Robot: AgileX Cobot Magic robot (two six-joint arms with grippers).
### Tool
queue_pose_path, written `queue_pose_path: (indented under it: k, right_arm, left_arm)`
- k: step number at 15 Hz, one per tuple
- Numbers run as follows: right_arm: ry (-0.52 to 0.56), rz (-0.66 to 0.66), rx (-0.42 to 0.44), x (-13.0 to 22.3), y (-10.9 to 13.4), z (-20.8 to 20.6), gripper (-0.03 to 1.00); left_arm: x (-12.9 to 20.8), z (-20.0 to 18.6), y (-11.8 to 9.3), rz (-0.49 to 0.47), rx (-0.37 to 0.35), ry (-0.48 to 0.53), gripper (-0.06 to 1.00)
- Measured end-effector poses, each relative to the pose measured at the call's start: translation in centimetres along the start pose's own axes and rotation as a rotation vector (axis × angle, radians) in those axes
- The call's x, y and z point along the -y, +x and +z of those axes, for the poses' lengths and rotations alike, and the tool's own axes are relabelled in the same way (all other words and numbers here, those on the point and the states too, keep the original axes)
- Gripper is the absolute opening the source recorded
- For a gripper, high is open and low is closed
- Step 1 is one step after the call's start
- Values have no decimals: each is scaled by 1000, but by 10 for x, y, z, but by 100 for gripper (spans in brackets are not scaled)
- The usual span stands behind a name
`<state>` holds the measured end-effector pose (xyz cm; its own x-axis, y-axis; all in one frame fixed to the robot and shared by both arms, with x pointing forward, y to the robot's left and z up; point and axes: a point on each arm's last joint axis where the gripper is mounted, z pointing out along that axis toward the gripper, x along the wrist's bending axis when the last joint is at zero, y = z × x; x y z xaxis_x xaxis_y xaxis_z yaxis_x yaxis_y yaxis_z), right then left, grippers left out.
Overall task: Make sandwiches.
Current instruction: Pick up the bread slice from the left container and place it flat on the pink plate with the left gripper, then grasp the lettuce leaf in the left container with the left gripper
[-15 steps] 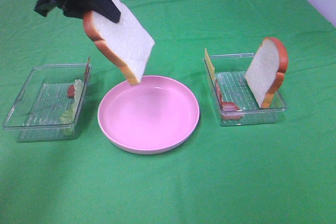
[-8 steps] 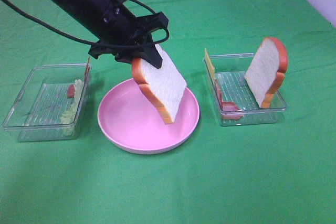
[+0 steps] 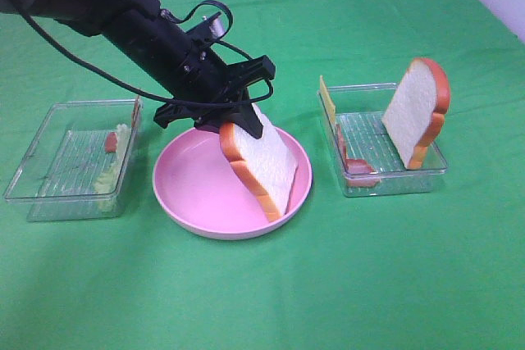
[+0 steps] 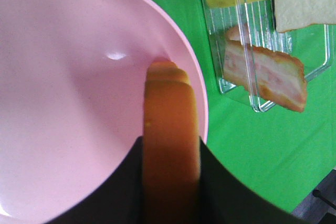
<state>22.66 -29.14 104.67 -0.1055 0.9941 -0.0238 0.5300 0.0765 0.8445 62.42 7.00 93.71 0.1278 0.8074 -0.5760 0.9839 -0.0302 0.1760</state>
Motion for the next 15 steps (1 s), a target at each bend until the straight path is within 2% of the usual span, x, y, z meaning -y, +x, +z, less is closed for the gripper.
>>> queue_pose_path:
  k: [2,3,4,7,9,12,13,15]
  right_arm:
    - [0,0,0,0,0,0,67]
    - [0,0,0,0,0,0,67]
    - [0,0,0,0,0,0,67]
    - [0,0,0,0,0,0,67]
    - [0,0,0,0,0,0,67]
    - [0,0,0,0,0,0,67]
    - [0,0,0,0,0,0,67]
    - [0,0,0,0,0,0,67]
  left_arm:
    - [0,0,1,10,-10,1,25]
    - [0,0,3,28,-29,3,46]
    - [0,0,3,37,-37,4,59]
    - [-1,-7,1,62,-50,-9,78]
    - [-6,-21,-5,126,-79,-44,81]
    - [-16,-44,-14,188,-169,-71,81]
    - [-21,-58,-17,197,-239,-89,81]
    - [-27,-78,-21,189,-332,-99,81]
